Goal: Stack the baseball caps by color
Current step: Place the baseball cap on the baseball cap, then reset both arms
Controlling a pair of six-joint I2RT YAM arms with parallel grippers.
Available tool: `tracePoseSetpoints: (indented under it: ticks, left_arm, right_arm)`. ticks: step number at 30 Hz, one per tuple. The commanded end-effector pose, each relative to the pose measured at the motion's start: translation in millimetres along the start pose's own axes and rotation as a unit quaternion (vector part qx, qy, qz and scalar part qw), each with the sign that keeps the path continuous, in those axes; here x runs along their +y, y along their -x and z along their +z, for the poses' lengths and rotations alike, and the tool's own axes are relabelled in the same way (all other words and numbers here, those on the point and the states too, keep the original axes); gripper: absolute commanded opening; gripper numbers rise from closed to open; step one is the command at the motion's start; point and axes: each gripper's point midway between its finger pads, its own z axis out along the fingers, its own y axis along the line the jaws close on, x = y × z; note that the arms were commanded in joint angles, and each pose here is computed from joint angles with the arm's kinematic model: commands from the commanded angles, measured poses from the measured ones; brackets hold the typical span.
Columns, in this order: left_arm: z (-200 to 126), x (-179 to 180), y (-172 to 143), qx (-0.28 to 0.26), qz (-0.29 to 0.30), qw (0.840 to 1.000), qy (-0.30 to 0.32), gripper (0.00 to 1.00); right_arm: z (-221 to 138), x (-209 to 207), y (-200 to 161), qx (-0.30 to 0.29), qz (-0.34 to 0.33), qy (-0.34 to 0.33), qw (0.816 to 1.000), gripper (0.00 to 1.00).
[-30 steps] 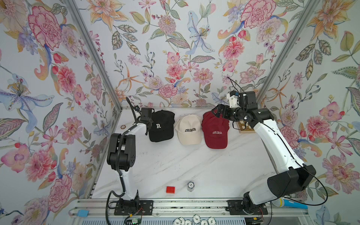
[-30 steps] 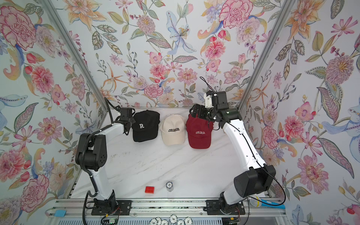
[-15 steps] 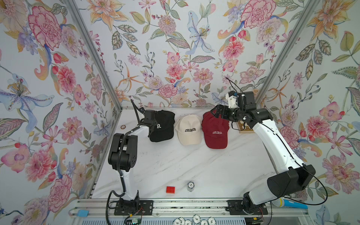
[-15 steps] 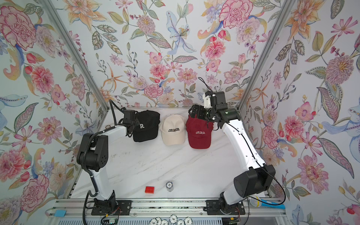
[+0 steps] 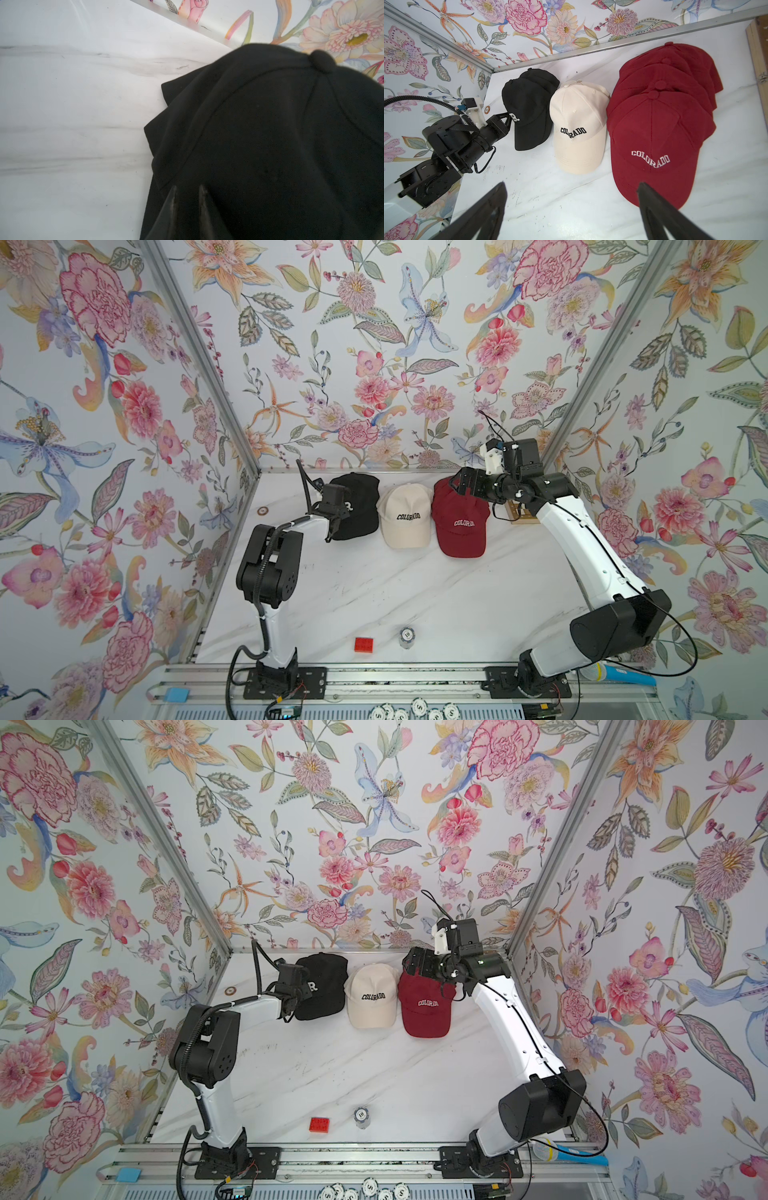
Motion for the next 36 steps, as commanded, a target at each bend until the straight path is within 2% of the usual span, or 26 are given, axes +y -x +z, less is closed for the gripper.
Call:
tracePoseSetpoints:
  ticks: [1,8,10,15,16,20,27,36]
  left_arm:
    - [-12,1,-5,0.003,0.006,1.0,0.005,0.2]
    - [-27,12,-5,0.002,0.009,1.0,0.021,0.23]
    - [-35,15,-2,-0.003,0.013,1.0,0.026,0.3]
    - [-65,32,23,-0.043,0.038,0.997,0.054,0.6]
    - [-70,34,29,-0.051,0.043,0.996,0.058,0.64]
    - [-89,26,54,-0.078,0.056,0.994,0.046,0.64]
    - [-106,-27,92,-0.111,0.043,0.993,-0.021,0.61]
    - [-87,-106,119,-0.123,0.065,0.986,-0.087,0.6]
  right_arm:
    - [-6,2,-2,-0.005,0.001,-0.004,1.0,0.99]
    - [-7,4,-1,-0.005,-0.002,0.001,1.0,0.99]
    - [-8,4,-1,-0.006,-0.003,0.002,1.0,0.99]
    - [-9,3,-4,-0.004,-0.005,0.001,1.0,0.99]
    - [-8,3,-5,-0.002,-0.005,0.001,1.0,0.99]
    - [-3,2,-7,0.005,-0.006,0.004,1.0,0.99]
    - [1,5,-2,0.003,-0.007,0.011,1.0,0.99]
    - [-1,5,0,-0.002,-0.01,0.009,1.0,0.99]
